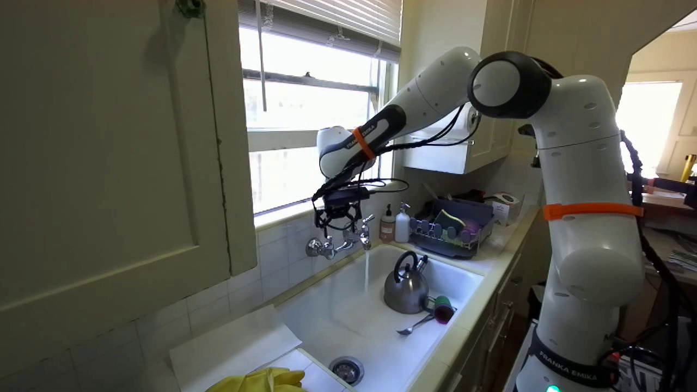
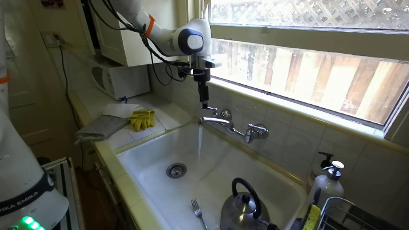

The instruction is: Push the faucet head to the left and push the faucet handle on the left to the right

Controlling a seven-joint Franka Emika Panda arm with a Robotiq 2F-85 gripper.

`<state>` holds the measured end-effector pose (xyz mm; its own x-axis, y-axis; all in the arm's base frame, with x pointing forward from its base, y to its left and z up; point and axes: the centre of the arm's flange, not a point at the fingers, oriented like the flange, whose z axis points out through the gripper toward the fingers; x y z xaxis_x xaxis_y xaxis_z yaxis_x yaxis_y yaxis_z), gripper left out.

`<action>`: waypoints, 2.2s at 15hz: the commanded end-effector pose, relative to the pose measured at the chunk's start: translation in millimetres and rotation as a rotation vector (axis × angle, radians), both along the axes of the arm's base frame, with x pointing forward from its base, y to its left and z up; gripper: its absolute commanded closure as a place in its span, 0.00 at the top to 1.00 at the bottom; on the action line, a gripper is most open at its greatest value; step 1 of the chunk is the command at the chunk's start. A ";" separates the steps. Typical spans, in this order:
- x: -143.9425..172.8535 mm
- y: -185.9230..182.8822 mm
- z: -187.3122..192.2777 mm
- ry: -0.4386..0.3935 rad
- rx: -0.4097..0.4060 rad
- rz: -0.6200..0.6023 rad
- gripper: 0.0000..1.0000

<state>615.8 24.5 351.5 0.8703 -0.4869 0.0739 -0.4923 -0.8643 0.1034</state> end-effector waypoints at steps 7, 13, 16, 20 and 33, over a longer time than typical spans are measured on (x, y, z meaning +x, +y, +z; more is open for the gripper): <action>-69.7 -41.5 64.3 -0.041 0.105 0.274 1.00; -98.9 -60.9 68.9 -0.022 0.096 0.380 1.00; -111.7 -66.3 67.6 -0.014 0.091 0.397 1.00; -122.8 -70.3 65.5 -0.007 0.082 0.399 1.00; -109.7 -67.9 65.4 -0.008 0.087 0.386 1.00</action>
